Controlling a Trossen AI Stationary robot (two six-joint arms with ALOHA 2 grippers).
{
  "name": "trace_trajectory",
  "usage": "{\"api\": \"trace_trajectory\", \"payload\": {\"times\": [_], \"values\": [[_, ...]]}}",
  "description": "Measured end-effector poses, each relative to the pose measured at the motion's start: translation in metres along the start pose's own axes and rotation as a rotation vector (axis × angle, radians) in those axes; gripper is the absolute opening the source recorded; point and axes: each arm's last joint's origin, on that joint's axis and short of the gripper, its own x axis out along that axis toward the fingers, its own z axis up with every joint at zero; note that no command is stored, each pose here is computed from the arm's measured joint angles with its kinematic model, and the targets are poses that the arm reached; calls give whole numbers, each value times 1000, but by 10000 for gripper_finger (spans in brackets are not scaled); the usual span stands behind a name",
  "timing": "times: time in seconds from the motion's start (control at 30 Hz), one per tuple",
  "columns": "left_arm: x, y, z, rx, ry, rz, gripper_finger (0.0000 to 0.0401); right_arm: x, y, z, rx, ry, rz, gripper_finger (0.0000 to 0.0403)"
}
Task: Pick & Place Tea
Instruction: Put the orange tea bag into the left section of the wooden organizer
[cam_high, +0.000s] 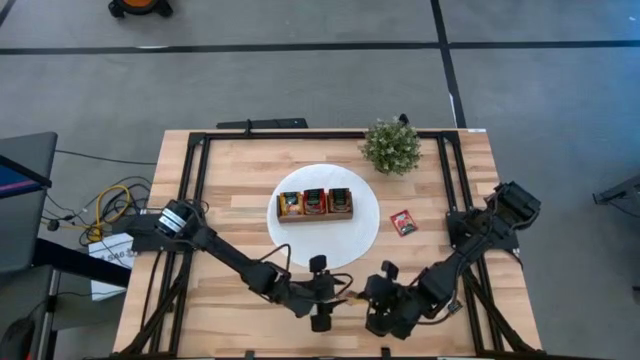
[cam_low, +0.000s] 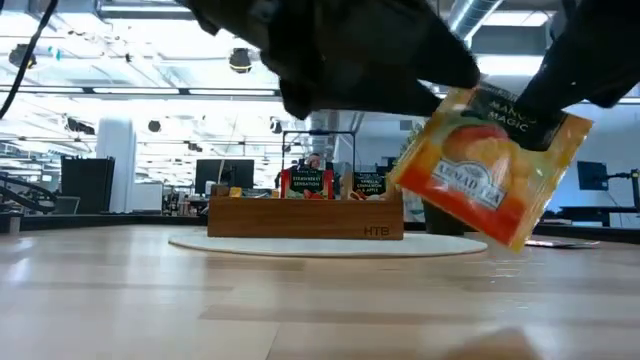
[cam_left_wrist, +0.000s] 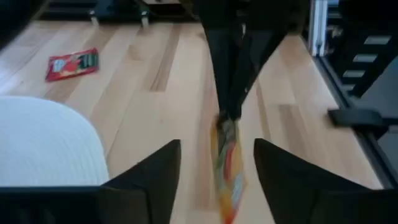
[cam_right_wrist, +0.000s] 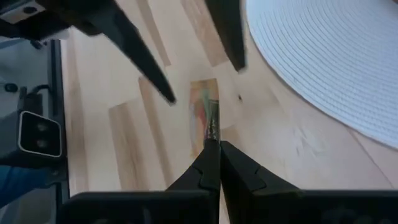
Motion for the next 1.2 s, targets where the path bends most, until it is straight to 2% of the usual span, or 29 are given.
{"api": "trace_trajectory", "payload": {"times": [0.13,0.3,0.47,0.67,0.8,0.9,1.03,1.2], "values": [[11,2,-7,12,-22,-29,208,-2,3,0,-22,-6,10,0],[20,0,-9,25,-93,-71,186,-2,3,1,-24,-5,12,0],[20,0,-8,35,-114,-64,127,-2,3,0,-23,-1,14,0],[20,1,-6,42,-138,-37,23,-2,3,1,-22,-3,14,0],[19,0,-8,56,-124,-20,2,-2,3,1,-22,-3,13,0],[13,0,-12,97,-47,53,1,-3,2,0,-26,4,6,0],[-4,6,-18,132,58,216,0,-6,4,-6,-6,-17,-12,0],[-50,29,-17,93,32,373,0,-13,7,-16,51,-161,-64,0]]}}
